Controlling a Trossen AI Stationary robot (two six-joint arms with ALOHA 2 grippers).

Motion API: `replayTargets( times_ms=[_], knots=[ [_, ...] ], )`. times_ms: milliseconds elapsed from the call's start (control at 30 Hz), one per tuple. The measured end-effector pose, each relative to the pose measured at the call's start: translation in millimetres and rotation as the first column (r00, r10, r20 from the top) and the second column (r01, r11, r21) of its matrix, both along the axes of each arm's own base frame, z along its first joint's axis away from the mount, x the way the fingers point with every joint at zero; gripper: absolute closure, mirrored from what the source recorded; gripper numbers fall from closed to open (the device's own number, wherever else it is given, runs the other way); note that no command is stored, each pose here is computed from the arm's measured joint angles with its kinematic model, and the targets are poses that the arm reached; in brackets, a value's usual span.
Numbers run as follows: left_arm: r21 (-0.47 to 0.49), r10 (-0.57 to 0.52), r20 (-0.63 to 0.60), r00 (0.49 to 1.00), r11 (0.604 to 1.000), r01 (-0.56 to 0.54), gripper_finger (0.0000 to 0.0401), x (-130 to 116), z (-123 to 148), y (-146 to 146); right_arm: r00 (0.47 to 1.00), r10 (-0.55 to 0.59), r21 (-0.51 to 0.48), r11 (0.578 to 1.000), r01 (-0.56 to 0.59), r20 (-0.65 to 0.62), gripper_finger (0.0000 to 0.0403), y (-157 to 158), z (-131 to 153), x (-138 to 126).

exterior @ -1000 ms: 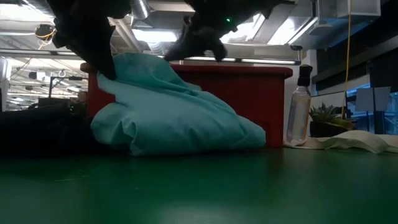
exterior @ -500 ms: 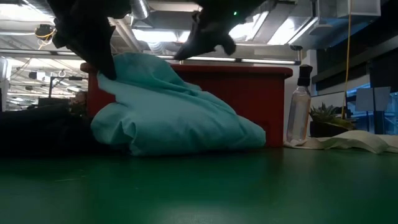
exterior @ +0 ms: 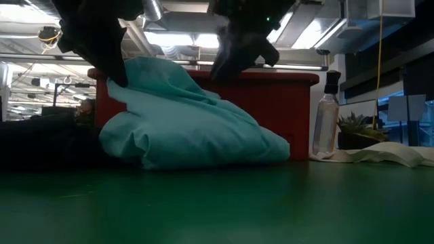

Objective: Fold Laundry from Bin
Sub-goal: Fold the blue shorts from the red laundry bin

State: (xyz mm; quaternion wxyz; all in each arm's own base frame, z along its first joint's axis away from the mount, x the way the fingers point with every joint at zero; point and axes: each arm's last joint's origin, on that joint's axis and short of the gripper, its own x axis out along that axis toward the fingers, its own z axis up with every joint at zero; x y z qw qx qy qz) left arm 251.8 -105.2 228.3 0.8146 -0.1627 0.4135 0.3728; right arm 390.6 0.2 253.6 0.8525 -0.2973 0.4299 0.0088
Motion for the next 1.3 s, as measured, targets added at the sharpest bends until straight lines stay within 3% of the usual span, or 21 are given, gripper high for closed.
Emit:
replayTargets(
  times_ms=[133, 267, 667, 933, 1200, 1300],
  knots=[
    [0.0, 0.0, 0.0, 1.0, 1.0, 0.0, 0.0401, 0, 0, 0, 0.997, -0.02, 0.084, 0.996, 0.027, -0.079, 0.0208, 1, -11, -3],
    [0.0, 0.0, 0.0, 1.0, 1.0, 0.0, 0.0401, 0, 0, 0, 0.987, 0.036, 0.125, 0.992, -0.017, -0.154, 0.0162, 3, -19, -6],
    [-0.002, 0.0, 0.003, 1.0, 1.0, 0.0, 0.0401, 0, 0, 0, 0.982, 0.109, 0.062, 0.993, -0.1, -0.157, 0.0148, 1, -36, 7],
    [-0.002, 0.0, 0.004, 1.0, 1.0, 0.0, 0.0401, 0, 0, 0, 0.979, 0.152, 0.027, 0.988, -0.15, -0.139, 0.0229, 1, -36, 10],
    [-0.002, 0.0, 0.004, 1.0, 1.0, 0.0, 0.0401, 0, 0, 0, 0.978, 0.181, -0.019, 0.983, -0.184, -0.104, 0.0383, 0, -33, 14],
    [-0.002, 0.0, 0.004, 1.0, 1.0, 0.0, 0.0401, 0, 0, 0, 0.985, 0.156, -0.065, 0.985, -0.161, -0.072, 0.0388, -1, -31, 17]
  ],
)
